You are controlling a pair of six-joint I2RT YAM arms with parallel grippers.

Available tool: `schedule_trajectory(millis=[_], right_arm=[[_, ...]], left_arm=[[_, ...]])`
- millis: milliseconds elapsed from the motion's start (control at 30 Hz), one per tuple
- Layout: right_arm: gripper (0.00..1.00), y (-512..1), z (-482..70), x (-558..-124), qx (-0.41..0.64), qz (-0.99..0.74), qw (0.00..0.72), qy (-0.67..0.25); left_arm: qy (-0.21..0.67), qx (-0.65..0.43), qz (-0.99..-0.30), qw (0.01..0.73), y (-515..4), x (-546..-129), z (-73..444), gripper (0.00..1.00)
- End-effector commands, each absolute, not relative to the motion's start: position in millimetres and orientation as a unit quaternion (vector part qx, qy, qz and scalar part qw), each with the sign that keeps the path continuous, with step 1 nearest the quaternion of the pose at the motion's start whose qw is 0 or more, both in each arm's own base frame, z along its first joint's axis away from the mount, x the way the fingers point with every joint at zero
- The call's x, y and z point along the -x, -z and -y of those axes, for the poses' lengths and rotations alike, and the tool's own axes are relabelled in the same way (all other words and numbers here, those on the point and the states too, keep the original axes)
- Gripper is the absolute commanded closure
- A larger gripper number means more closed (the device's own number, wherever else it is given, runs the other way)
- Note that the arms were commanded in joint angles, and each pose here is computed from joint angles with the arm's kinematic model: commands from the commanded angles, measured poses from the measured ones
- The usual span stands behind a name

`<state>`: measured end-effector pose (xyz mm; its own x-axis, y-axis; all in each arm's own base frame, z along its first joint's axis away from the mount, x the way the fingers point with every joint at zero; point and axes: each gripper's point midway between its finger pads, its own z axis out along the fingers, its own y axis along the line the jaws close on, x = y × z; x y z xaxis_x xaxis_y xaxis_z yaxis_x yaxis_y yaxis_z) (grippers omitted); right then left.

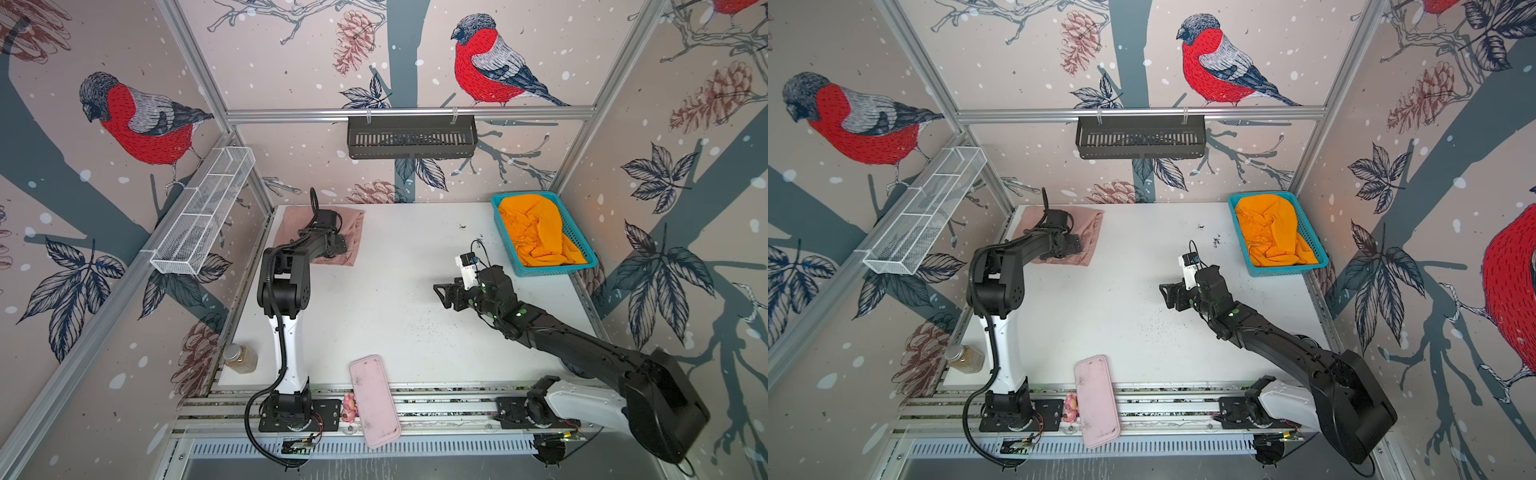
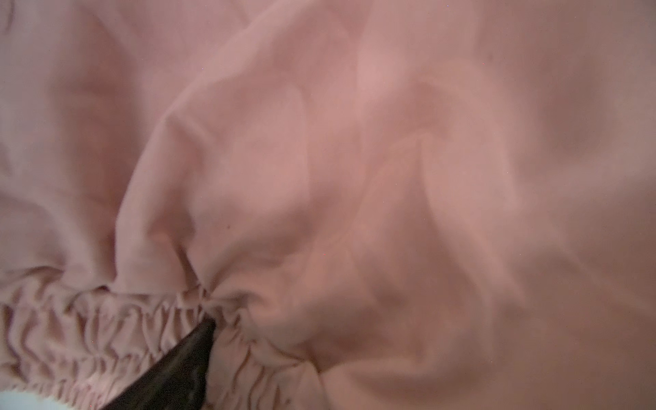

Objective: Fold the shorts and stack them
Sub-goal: 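Drag the folded shorts to the far corner with the left gripper while the right withdraws, then reach the right gripper into the teal basket and grasp the orange shorts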

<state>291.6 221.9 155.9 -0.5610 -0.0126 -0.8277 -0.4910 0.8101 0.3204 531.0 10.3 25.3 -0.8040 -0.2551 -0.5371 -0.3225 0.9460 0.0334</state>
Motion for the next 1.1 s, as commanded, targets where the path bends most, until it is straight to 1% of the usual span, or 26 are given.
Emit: schedule_trajectory(millis=[0,100,200,333,433,500,567,700,800,900,933,1000,1067], right_arm=[[0.16,-161,-207,-291,0.129,-0.843,0.458,-0.252],[0.14,-164,-191,-288,0.104,-0.843,0.471,-0.237],[0.13,-169,-173,-285,0.083,-0.845,0.481,-0.217],[0.10,-187,-147,-284,0.040,-0.837,0.509,-0.198],[0.09,-198,-133,-285,0.025,-0.840,0.509,-0.186],[0.09,-203,-127,-286,0.028,-0.846,0.504,-0.173],[0.09,-209,-120,-289,0.030,-0.849,0.505,-0.153],[0.03,-227,-102,-297,0.015,-0.845,0.518,-0.133],[0.03,-243,-94,-308,0.010,-0.845,0.519,-0.131],[0.02,-259,-82,-324,0.006,-0.846,0.521,-0.111],[0.02,-264,-77,-330,0.005,-0.846,0.523,-0.104],[0.02,-274,-69,-339,0.006,-0.847,0.522,-0.095],[0.02,-282,-59,-345,0.007,-0.846,0.527,-0.082]], left_arm=[[-0.060,0.163,-0.960,0.218,-6,-509,-19,0.03],[-0.052,0.163,-0.958,0.229,-12,-514,-22,0.03],[-0.053,0.159,-0.954,0.248,-29,-523,-22,0.03],[-0.048,0.168,-0.938,0.301,-74,-530,-24,0.03],[-0.027,0.170,-0.930,0.325,-101,-524,-18,0.03],[-0.022,0.169,-0.926,0.337,-116,-516,-14,0.03],[-0.030,0.171,-0.915,0.364,-136,-504,-12,0.03],[-0.021,0.157,-0.890,0.428,-167,-472,10,0.03],[0.027,0.122,-0.876,0.465,-186,-449,36,0.03],[0.084,0.128,-0.856,0.493,-204,-429,51,0.03],[0.117,0.114,-0.845,0.509,-214,-423,62,0.03],[0.156,0.110,-0.826,0.531,-231,-412,69,0.03],[0.167,0.094,-0.814,0.548,-248,-401,73,0.03]])
